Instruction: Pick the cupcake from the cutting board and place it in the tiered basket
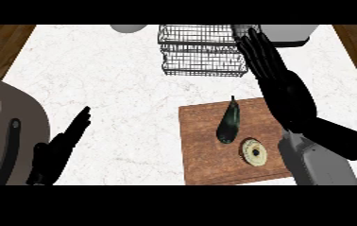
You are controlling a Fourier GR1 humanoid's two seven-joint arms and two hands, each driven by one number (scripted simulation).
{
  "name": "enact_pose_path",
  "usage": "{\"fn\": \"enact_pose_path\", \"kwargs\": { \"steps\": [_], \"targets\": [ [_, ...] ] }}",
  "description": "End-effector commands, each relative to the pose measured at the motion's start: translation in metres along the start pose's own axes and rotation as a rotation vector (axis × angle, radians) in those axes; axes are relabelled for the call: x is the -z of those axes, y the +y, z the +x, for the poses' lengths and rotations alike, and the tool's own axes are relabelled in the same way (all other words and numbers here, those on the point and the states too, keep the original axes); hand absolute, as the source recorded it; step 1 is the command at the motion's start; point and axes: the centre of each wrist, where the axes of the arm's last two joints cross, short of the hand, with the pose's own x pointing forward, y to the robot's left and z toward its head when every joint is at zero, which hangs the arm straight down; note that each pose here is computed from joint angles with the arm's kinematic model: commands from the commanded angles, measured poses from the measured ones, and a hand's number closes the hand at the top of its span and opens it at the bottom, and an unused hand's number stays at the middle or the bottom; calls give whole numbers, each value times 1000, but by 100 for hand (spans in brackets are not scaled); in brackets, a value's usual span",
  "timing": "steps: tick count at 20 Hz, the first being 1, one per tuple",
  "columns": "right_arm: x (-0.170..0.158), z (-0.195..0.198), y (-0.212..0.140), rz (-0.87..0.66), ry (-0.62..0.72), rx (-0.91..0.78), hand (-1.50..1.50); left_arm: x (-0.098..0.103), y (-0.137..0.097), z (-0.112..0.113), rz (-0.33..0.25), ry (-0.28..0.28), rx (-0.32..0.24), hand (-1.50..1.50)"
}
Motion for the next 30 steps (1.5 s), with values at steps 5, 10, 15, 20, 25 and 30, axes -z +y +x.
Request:
{"fn": "enact_pose_path", "kwargs": {
  "steps": [5, 10, 15, 20, 25, 30],
  "targets": [
    [-48, -62, -15, -582, 456, -121, -150, 24, -18, 37, -4, -218, -86, 0],
    [-68, -100, 19, -869, 601, -230, -150, 38, -35, 43, -58, -263, -143, 0],
    [-34, -88, 43, -836, 472, -468, -150, 58, -54, 45, -65, -237, -170, 0],
    [-46, -70, 17, -670, 683, -728, -150, 52, -47, 27, -47, -233, -158, 0],
    [-73, -82, 5, -387, 1062, -942, -150, 53, -47, 28, -46, -208, -146, 0],
    [-54, -67, 13, -181, 1323, -1092, -150, 48, -39, 27, -57, -215, -125, 0]
  ]
}}
